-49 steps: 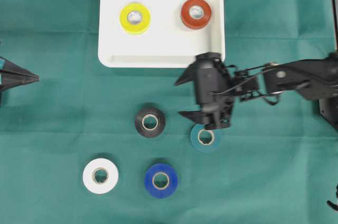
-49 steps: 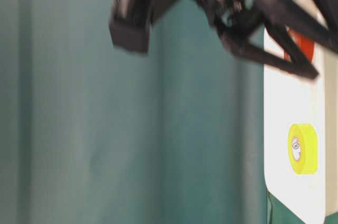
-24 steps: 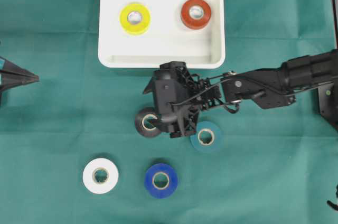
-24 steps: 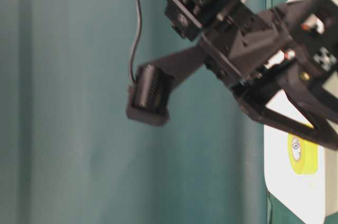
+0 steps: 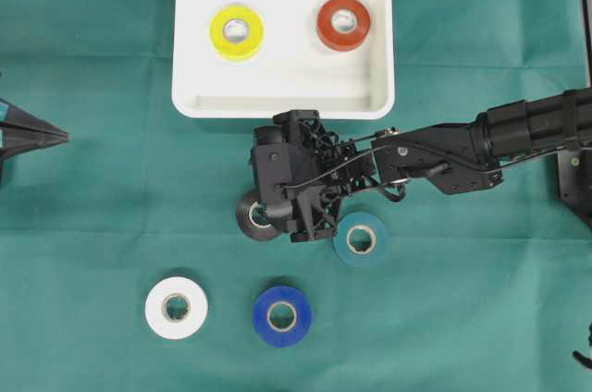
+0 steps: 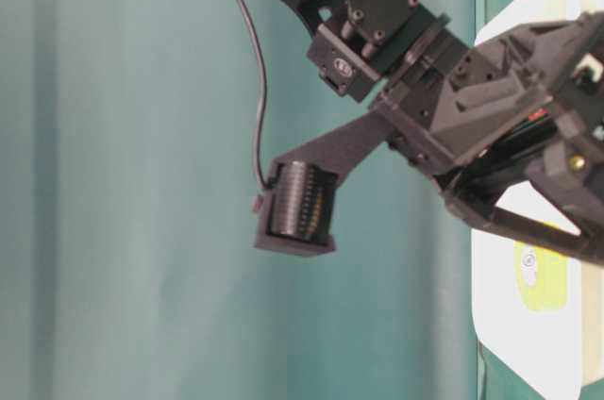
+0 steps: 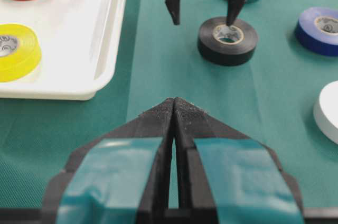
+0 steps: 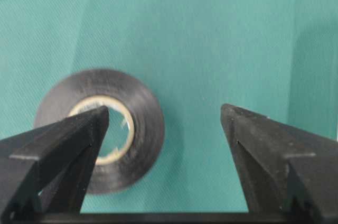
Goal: Put the tape into the white case with the right arm.
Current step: 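Move the right gripper over the black tape roll, then lower the right gripper and grasp the black tape roll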
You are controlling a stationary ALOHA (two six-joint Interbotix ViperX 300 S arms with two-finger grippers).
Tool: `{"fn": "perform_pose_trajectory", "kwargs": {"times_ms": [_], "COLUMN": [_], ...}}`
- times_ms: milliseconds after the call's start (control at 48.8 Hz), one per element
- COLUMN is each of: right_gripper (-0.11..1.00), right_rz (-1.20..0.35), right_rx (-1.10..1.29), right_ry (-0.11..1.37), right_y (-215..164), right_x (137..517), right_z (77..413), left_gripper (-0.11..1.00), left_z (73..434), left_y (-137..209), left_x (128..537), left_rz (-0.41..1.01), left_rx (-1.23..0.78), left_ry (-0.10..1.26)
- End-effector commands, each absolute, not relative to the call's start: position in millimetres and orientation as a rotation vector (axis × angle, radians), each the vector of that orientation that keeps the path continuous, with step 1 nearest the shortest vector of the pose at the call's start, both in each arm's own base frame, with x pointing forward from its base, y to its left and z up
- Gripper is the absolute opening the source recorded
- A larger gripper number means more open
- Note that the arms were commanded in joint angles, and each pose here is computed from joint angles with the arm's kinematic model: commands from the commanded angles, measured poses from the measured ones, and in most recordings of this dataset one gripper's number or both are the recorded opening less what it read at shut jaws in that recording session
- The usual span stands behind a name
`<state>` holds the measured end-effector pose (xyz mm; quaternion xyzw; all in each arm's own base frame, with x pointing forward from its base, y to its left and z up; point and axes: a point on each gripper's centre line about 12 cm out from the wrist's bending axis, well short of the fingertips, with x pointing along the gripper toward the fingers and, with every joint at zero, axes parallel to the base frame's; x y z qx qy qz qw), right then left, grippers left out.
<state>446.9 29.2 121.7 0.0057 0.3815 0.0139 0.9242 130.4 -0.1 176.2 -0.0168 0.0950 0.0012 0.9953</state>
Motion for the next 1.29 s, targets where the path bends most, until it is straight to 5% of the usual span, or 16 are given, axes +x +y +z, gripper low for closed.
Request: {"fn": "perform_pose_trajectory", "kwargs": {"times_ms": [0, 758, 1044, 1270], "right_gripper": [0.56, 0.53, 0.02, -0.01], "right_rz": [0.029, 0.009, 0.011, 0.011], "right_rx": [0.006, -0.011, -0.015, -0.014], "right_ry": [0.772, 0.857, 0.859, 0.857], "right_y": [33, 35, 36, 36], "right_x": [452, 463, 463, 463], "right_z": [135, 121, 121, 122], "left_gripper": [0.00, 0.00, 0.00, 0.00], "left_z": [181, 181, 181, 181], "left_y": [0, 0, 0, 0], "left_x": [132, 132, 132, 132], "left_rz": [0.004, 0.004, 0.004, 0.004], "left_rx": [-0.034, -0.034, -0.032, -0.032], "left_ry": [0.178, 0.178, 0.178, 0.178]}}
